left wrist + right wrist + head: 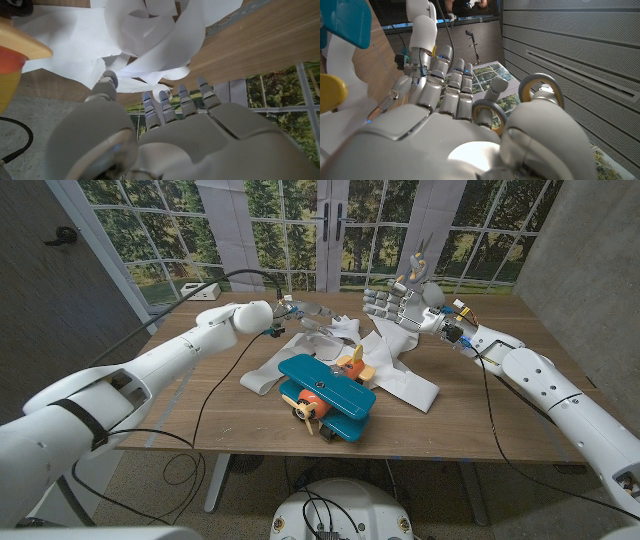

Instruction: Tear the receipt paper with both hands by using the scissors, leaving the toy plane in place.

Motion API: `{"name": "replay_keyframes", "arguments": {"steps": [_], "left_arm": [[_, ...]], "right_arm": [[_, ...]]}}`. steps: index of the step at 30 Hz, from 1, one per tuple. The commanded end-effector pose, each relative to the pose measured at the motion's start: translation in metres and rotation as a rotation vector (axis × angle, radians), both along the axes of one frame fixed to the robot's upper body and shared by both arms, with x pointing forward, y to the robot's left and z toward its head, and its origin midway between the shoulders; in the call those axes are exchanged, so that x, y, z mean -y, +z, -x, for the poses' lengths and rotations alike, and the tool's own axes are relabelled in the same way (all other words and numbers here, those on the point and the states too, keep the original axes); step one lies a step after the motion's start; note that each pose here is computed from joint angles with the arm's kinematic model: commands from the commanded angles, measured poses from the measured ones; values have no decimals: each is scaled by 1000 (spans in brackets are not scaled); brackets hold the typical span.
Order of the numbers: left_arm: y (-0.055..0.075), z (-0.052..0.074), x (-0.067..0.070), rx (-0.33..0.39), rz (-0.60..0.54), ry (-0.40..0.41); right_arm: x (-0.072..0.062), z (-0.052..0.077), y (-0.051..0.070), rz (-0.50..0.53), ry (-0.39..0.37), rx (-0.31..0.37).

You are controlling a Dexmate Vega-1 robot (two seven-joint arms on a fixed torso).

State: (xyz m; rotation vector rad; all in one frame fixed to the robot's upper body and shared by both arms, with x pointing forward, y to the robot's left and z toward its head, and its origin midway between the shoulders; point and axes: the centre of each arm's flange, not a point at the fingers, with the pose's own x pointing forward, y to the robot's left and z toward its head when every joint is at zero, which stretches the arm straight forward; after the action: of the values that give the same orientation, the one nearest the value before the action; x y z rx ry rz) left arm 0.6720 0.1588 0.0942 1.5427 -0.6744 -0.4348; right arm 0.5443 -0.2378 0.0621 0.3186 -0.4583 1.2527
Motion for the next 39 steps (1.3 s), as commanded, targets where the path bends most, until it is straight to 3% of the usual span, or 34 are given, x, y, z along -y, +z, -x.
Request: {"name": "replay_keyframes", "arguments": {"steps": [1, 26, 31, 39], "left_arm": [[-10, -10, 12, 20, -48, 21], [-35, -24, 28, 36, -121, 39], [-38, -20, 30, 103, -100, 34], [-41, -19, 29, 138, -73, 27]], "right_arm": [[3, -1, 1, -5, -2, 0], [9, 0, 0, -21, -8, -6], [10, -1, 0, -27, -10, -8], [11, 0, 0, -31, -14, -5]]}}
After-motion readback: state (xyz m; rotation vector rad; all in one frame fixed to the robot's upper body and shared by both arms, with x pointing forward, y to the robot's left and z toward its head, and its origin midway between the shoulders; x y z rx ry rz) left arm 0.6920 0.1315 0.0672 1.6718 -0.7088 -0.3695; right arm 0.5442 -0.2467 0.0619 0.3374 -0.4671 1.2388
